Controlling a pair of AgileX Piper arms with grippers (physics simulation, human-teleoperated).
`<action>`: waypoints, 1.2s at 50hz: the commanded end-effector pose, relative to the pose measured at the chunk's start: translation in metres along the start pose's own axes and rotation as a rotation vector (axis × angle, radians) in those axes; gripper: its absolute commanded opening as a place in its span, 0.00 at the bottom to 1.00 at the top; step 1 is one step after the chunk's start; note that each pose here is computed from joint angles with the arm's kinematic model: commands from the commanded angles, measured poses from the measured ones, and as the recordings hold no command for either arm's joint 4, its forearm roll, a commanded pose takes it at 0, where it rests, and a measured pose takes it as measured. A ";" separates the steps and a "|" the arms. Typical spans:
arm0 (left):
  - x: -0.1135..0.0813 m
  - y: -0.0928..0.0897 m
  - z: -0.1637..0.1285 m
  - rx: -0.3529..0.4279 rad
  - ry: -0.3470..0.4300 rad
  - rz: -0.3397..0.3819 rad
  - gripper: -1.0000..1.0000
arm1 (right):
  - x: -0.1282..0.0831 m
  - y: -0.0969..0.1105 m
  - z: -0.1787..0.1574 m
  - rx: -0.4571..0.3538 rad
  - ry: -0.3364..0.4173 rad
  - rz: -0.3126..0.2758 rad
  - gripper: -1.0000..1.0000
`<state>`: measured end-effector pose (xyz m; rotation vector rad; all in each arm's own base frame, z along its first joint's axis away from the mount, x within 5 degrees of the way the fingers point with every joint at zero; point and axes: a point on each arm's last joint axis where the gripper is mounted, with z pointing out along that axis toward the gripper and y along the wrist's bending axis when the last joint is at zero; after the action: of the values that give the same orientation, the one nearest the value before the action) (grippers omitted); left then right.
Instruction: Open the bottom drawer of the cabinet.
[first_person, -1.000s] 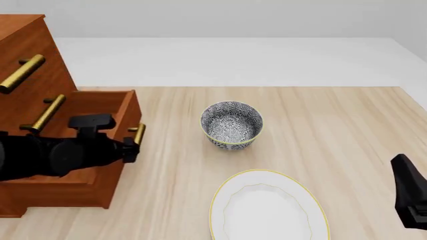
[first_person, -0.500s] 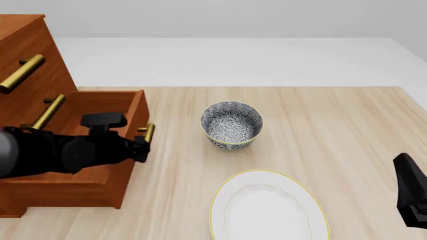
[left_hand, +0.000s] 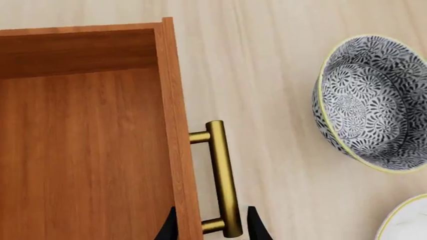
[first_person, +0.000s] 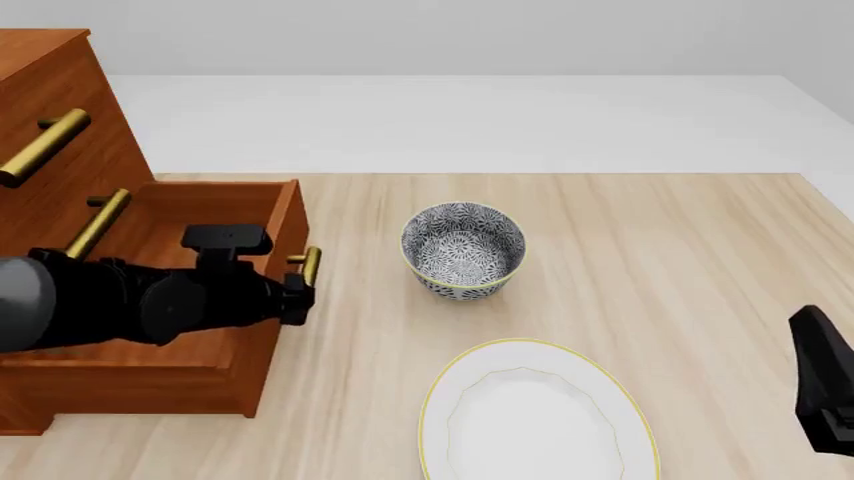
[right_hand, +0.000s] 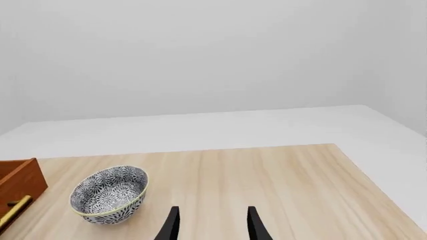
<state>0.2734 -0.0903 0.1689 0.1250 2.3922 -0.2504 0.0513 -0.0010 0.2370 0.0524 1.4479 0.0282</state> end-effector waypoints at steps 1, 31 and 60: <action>-0.001 -0.013 0.006 0.029 0.010 0.120 1.00 | 0.001 0.000 0.000 0.002 0.000 0.002 1.00; -0.037 -0.013 -0.048 0.027 -0.073 0.129 1.00 | 0.001 0.001 0.000 -0.014 0.000 0.004 1.00; -0.061 -0.010 -0.116 0.019 -0.186 0.130 1.00 | -0.006 0.002 -0.001 -0.032 -0.009 0.005 1.00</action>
<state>0.2524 -0.0811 0.2733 0.2501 2.2341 -0.2171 0.0510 0.0003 0.2384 0.0368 1.4431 0.0503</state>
